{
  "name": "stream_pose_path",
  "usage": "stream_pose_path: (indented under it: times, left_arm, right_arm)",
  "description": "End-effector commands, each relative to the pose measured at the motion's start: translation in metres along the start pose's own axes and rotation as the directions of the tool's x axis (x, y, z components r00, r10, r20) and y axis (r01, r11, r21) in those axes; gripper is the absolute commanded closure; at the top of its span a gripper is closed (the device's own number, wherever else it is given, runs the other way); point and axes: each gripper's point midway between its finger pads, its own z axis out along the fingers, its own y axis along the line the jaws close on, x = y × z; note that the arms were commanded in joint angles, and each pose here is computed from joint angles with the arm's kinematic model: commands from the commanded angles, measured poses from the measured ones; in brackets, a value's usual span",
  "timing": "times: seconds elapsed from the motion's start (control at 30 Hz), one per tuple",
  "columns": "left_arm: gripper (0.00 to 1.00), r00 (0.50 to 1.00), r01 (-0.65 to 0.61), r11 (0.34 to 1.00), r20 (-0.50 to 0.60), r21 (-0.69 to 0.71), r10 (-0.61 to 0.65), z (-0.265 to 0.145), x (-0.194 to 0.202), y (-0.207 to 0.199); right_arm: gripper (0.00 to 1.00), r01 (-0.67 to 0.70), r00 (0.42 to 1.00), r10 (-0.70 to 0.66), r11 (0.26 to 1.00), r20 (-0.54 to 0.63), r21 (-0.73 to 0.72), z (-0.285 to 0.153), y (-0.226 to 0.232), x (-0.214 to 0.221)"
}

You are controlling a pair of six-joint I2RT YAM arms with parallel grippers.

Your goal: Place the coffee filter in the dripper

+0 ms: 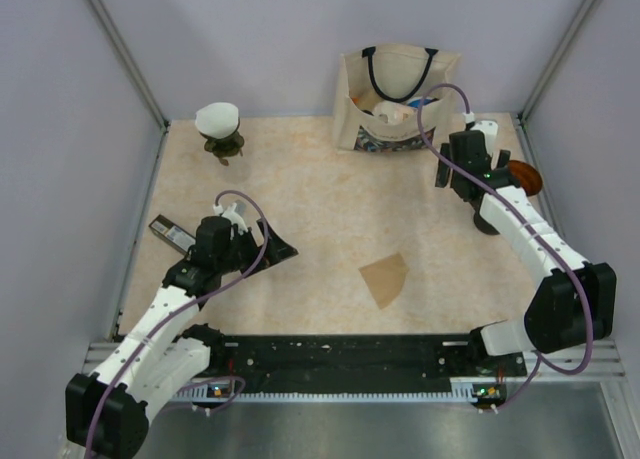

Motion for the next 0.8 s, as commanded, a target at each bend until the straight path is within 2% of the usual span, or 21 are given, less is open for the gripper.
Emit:
stream_pose_path:
  times: [0.0,0.27,0.47,0.77]
  left_arm:
    - [0.01,0.999,-0.024,0.999,0.039,0.049,0.023,-0.003,-0.009,-0.013]
    - [0.01,0.998,-0.026,0.999,0.052,0.043,0.023,-0.008,-0.009,-0.013]
    - [0.01,0.998,-0.030,0.999,0.062,0.038,0.028,-0.012,-0.011,-0.014]
    - [0.01,0.997,-0.047,0.998,0.067,0.045,0.044,-0.013,-0.012,-0.016]
  right_arm:
    - [0.01,-0.027,0.997,0.023,0.998,0.073,0.054,-0.006,-0.016,-0.024]
    - [0.01,-0.013,0.998,0.010,0.999,0.057,0.037,-0.006,-0.013,-0.018]
    - [0.01,0.037,0.999,-0.036,0.998,0.029,-0.051,-0.006,0.000,-0.008]
    - [0.01,-0.057,0.987,0.094,0.963,0.131,-0.265,-0.060,0.013,-0.046]
